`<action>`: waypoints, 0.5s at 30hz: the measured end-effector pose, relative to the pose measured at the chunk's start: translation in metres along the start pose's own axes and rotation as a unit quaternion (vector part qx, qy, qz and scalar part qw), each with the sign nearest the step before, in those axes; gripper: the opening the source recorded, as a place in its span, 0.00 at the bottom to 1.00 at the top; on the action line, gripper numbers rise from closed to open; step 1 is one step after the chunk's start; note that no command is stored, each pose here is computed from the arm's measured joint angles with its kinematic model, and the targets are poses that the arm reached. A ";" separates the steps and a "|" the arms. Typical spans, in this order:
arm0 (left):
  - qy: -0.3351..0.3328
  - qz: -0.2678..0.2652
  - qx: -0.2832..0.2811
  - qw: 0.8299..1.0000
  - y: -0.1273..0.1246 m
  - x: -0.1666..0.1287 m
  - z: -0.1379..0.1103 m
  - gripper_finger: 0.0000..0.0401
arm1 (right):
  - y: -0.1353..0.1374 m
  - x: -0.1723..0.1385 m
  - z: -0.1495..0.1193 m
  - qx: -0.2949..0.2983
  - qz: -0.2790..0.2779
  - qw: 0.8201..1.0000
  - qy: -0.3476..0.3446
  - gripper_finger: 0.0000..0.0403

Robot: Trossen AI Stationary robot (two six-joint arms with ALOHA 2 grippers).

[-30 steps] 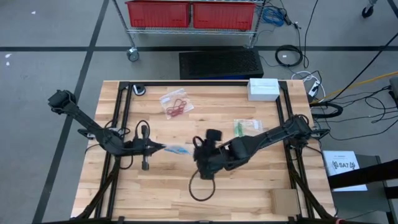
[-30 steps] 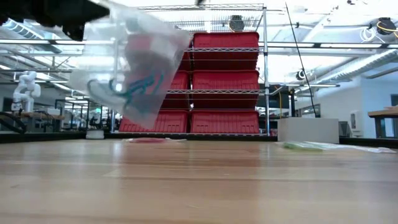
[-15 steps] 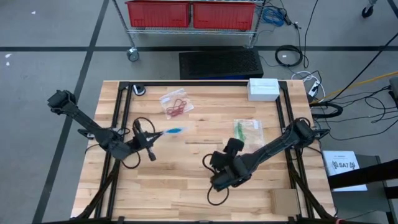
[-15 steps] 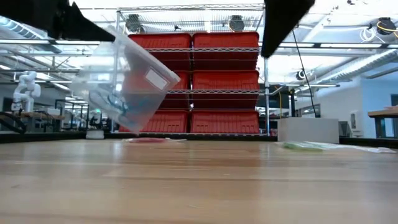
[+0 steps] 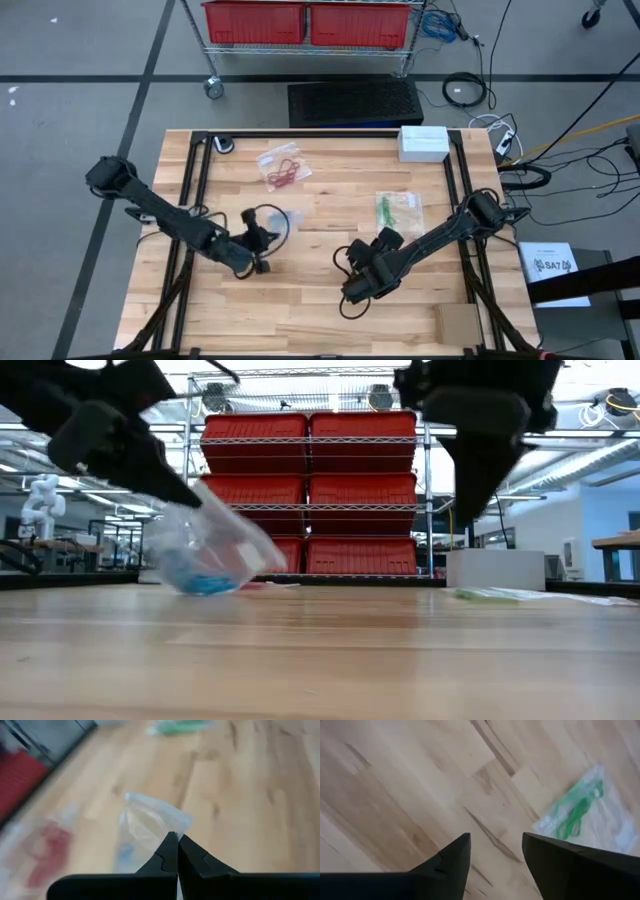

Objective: Sort rubber bands
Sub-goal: Close the zip bag

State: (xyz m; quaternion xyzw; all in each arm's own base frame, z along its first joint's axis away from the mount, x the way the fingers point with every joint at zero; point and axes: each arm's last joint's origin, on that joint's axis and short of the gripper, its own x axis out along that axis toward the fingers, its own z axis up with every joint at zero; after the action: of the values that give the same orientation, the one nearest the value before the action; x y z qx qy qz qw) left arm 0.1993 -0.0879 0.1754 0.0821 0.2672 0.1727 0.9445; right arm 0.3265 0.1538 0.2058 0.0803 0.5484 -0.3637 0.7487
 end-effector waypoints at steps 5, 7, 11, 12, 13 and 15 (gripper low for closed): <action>0.056 -0.072 -0.027 0.995 -0.013 0.018 -0.001 0.00 | -0.001 0.009 -0.008 0.006 -0.011 1.000 0.015 0.40; 0.062 -0.099 -0.047 0.992 -0.018 0.024 0.004 0.01 | -0.002 0.011 -0.009 0.006 -0.014 1.000 0.016 0.38; 0.043 -0.133 -0.058 0.989 -0.026 0.034 0.013 0.09 | 0.000 0.015 -0.010 0.011 -0.007 1.000 0.007 0.35; 0.034 -0.140 -0.059 0.988 -0.027 0.036 0.016 0.12 | 0.001 0.016 -0.010 0.014 -0.003 1.000 0.001 0.34; 0.024 -0.150 -0.061 0.987 -0.029 0.038 0.018 0.15 | 0.002 0.016 -0.009 0.017 0.001 1.000 -0.006 0.34; 0.008 -0.167 -0.066 0.984 -0.030 0.042 0.021 0.21 | 0.005 0.017 -0.008 0.022 0.012 1.000 -0.014 0.32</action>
State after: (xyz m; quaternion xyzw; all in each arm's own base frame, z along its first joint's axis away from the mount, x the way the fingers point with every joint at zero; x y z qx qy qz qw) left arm 0.2524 -0.1018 0.1662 -0.0277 0.2728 0.0306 0.9612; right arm 0.3257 0.1537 0.1869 0.0982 0.5290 -0.3674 0.7586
